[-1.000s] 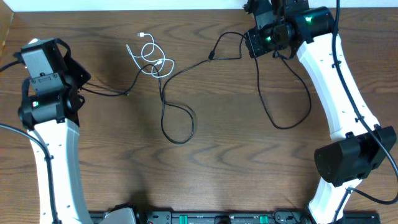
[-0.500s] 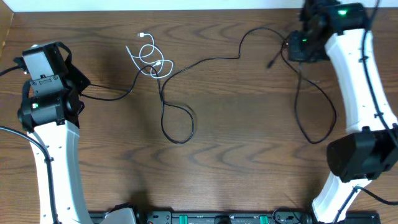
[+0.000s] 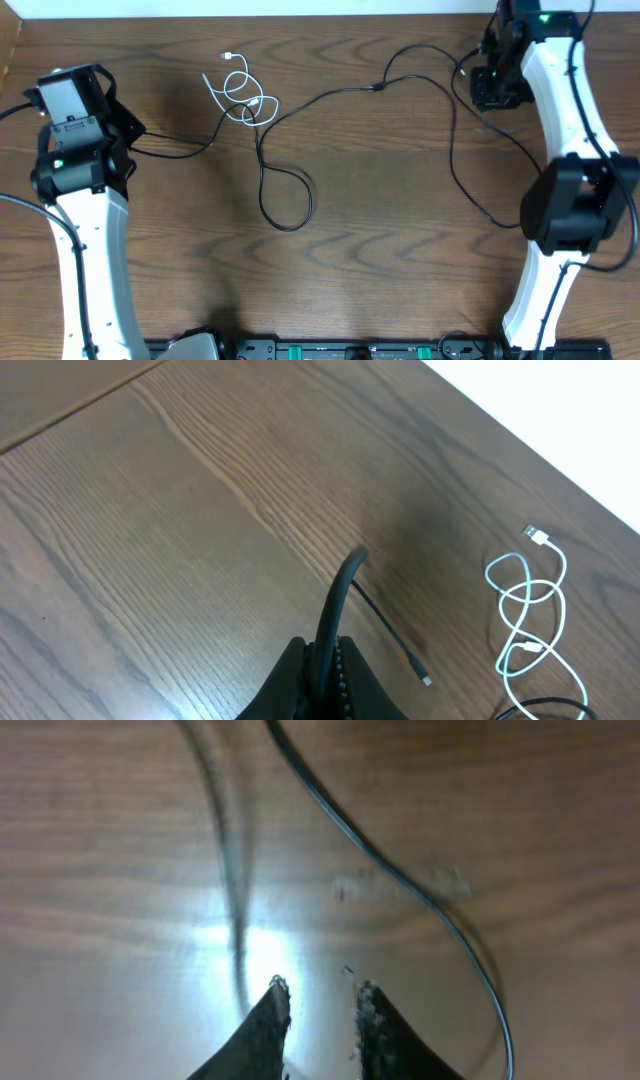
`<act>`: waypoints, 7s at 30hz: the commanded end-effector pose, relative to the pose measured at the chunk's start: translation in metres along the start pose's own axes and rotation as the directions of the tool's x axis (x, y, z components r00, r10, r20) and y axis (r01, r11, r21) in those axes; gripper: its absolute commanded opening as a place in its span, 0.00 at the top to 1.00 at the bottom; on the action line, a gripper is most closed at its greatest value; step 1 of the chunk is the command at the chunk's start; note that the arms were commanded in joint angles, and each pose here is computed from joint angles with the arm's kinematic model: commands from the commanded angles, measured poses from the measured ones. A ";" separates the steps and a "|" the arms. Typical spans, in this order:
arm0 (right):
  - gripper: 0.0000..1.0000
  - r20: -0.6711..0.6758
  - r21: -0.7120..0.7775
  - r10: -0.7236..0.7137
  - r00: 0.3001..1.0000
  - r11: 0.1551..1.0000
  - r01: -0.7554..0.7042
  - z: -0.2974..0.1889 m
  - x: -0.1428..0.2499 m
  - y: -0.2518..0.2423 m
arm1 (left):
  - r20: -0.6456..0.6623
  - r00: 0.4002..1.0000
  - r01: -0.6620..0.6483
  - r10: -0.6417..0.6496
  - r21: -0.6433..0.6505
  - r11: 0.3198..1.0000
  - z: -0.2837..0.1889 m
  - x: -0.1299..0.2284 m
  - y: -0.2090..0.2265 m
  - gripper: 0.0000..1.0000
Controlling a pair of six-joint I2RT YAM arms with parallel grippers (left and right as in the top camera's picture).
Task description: Untangle cables
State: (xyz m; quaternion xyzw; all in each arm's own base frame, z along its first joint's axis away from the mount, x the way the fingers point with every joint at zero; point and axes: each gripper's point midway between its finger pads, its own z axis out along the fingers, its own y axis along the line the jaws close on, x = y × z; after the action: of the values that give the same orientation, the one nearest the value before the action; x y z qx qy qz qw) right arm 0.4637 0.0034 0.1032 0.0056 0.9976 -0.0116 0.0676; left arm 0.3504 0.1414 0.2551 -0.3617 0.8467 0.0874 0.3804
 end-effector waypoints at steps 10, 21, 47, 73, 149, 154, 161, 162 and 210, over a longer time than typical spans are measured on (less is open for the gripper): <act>0.01 0.081 -0.193 -0.235 0.969 0.950 0.246 0.048 -0.025 0.030 | -0.072 0.997 -0.033 0.029 -0.054 0.998 0.037 0.010 -0.001 0.92; 0.01 0.080 -0.190 -0.340 0.937 0.918 0.349 0.102 -0.031 0.038 | -0.085 0.996 -0.037 0.032 -0.059 0.998 0.041 0.013 -0.001 0.92; 0.99 -0.058 -0.021 -0.161 0.985 0.987 0.160 0.100 -0.012 0.026 | -0.088 0.996 -0.038 0.033 -0.060 0.997 0.041 0.014 -0.001 0.92; 0.99 0.321 -0.026 0.364 0.874 0.926 -0.376 -0.129 0.011 -0.157 | -0.068 0.997 -0.032 0.028 -0.052 0.998 0.042 0.009 -0.003 0.91; 0.01 0.449 -0.405 -0.224 0.865 0.812 0.421 -0.119 -0.030 0.162 | -0.030 0.999 -0.003 0.014 0.344 0.939 0.021 -0.011 -0.075 0.92; 0.01 0.474 -0.428 -0.259 0.842 0.767 0.477 -0.105 -0.031 0.219 | 0.066 0.998 -0.026 -0.008 0.498 0.867 -0.033 -0.039 -0.096 0.92; 0.02 0.524 -0.468 -0.204 0.827 0.742 0.480 -0.103 -0.044 0.262 | 0.231 0.972 -0.131 -0.045 0.690 0.712 -0.137 -0.062 -0.112 0.92; 0.03 0.529 -0.469 -0.203 0.824 0.740 0.483 -0.104 -0.044 0.265 | 0.255 0.966 -0.151 -0.050 0.707 0.690 -0.149 -0.064 -0.115 0.92; 0.35 0.316 -0.604 -0.151 0.937 0.729 0.321 0.028 0.021 0.425 | 0.157 0.985 0.069 -0.070 0.015 0.998 -0.082 -0.026 0.017 0.93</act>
State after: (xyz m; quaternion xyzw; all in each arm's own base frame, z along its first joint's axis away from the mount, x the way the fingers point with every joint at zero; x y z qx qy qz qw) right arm 0.4566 0.4260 0.0896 -0.1723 0.9039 0.3286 0.2130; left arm 0.3208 0.1146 0.3256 -0.3550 0.8130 0.0613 0.4574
